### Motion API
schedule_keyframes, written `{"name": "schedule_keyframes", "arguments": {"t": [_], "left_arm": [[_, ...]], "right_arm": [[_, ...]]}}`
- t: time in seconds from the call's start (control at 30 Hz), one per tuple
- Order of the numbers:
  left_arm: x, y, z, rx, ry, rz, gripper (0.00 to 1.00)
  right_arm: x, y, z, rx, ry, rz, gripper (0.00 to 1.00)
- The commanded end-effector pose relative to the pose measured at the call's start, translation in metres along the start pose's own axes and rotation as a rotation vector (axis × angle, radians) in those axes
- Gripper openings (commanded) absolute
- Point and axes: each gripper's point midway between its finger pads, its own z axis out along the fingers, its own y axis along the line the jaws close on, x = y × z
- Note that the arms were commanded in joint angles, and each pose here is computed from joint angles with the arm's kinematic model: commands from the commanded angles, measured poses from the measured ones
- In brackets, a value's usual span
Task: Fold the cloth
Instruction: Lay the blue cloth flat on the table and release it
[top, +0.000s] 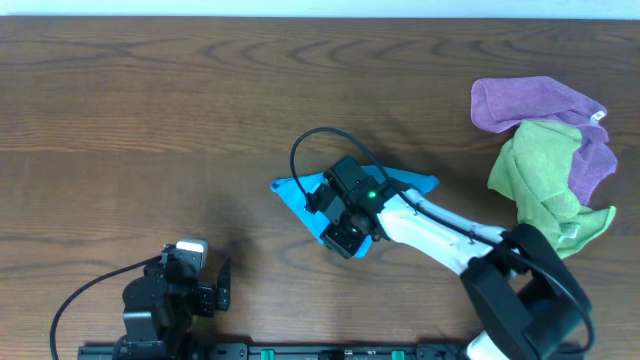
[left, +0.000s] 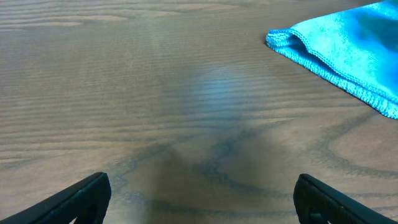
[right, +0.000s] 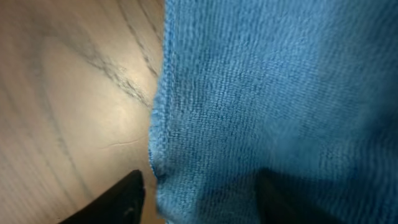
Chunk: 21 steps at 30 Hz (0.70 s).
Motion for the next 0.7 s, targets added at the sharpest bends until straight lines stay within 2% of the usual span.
{"name": "schedule_keyframes", "arguments": {"t": [0.0,0.03,0.3,0.67], "left_arm": [[0.015,-0.001,0.003,0.004,0.053,0.015,0.95],[0.015,-0.001,0.003,0.004,0.053,0.016,0.95],[0.015,-0.001,0.003,0.005,0.053,0.015,0.95],[0.015,-0.001,0.003,0.004,0.053,0.016,0.95]], "right_arm": [[-0.001,0.002,0.005,0.001,0.013,-0.013,0.45],[-0.001,-0.001,0.005,0.017,0.014,-0.014,0.38],[-0.014,-0.006,-0.006,0.055,-0.032,-0.014,0.01],[-0.067,-0.025,-0.068,0.224,-0.229,-0.024,0.01]]}}
